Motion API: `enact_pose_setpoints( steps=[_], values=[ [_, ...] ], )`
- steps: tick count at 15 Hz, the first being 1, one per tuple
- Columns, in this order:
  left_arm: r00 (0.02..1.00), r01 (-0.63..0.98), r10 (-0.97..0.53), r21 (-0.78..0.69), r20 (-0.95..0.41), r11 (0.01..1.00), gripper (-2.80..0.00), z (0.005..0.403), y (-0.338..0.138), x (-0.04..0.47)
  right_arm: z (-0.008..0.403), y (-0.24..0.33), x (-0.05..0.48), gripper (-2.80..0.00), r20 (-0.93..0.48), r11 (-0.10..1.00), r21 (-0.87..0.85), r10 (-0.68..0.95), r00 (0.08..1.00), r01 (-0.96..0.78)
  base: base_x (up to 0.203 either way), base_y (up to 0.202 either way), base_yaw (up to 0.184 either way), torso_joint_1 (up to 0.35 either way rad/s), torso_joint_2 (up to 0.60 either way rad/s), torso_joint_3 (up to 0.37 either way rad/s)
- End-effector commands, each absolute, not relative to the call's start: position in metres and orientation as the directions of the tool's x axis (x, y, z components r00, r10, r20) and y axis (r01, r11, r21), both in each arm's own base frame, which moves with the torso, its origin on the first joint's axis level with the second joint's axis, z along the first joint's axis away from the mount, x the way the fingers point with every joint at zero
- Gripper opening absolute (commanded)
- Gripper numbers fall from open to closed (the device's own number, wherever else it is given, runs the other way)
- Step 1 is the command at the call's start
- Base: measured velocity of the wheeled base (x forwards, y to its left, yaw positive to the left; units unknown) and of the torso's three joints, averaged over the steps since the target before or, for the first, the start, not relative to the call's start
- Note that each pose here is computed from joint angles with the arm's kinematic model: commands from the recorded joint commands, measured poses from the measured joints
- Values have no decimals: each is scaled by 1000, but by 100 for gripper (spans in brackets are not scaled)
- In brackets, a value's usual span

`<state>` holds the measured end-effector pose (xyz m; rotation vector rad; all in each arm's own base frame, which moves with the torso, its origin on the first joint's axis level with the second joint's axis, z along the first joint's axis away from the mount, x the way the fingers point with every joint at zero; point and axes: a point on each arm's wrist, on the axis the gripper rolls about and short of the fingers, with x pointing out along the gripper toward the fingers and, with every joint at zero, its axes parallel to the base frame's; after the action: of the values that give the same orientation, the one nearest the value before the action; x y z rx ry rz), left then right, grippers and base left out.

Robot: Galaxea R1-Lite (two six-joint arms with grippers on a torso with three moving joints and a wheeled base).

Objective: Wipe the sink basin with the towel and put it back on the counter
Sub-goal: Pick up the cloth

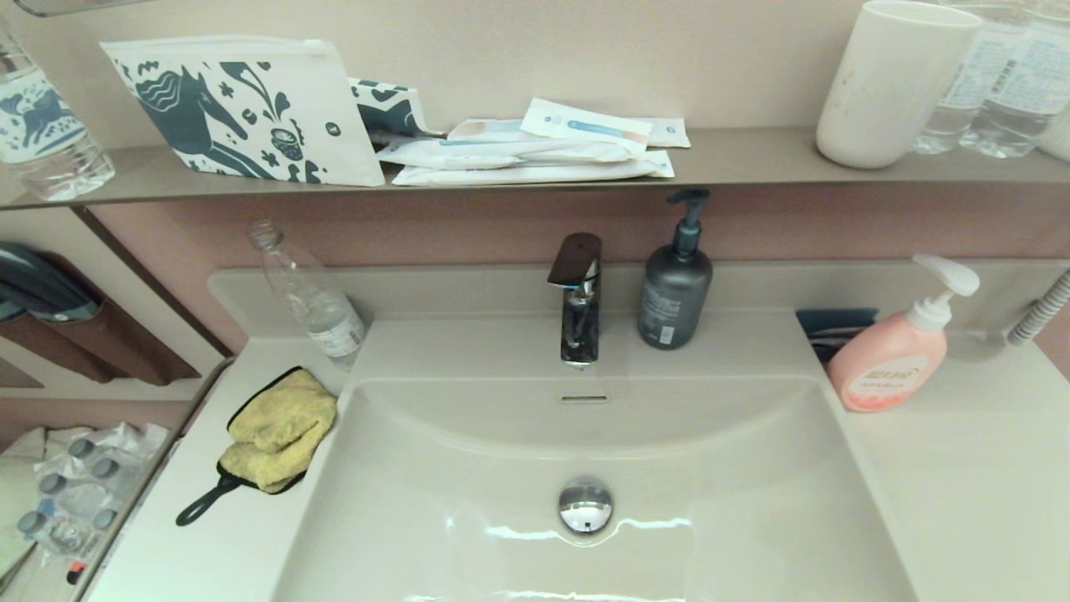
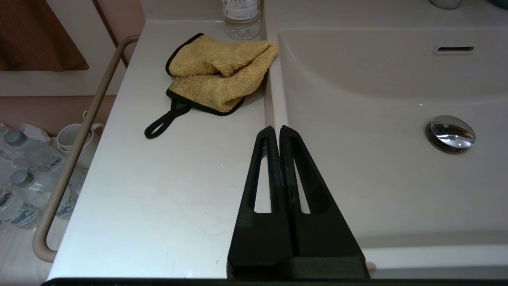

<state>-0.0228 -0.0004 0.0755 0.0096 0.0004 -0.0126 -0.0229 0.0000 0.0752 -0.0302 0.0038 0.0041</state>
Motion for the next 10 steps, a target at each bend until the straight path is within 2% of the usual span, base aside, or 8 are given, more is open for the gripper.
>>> enact_pose_setpoints(
  steps=[1, 8, 10],
  values=[
    [1000, 11, -11, 8, 0, 1000, -280, 75, 0, -23, 75, 0, -23, -280, -5, 999, -32, 5, 1000, -5, 0, 0, 0, 0, 0, 0],
    [1000, 9, -8, 72, -13, 997, -280, 77, 0, -22, 75, 0, -23, -280, -5, 1000, -31, 5, 1000, -5, 0, 0, 0, 0, 0, 0],
    [1000, 10, -9, 72, -20, 997, -280, 95, 0, -20, 75, 0, -23, -280, -5, 999, -31, 5, 1000, -5, 0, 0, 0, 0, 0, 0]
  ],
)
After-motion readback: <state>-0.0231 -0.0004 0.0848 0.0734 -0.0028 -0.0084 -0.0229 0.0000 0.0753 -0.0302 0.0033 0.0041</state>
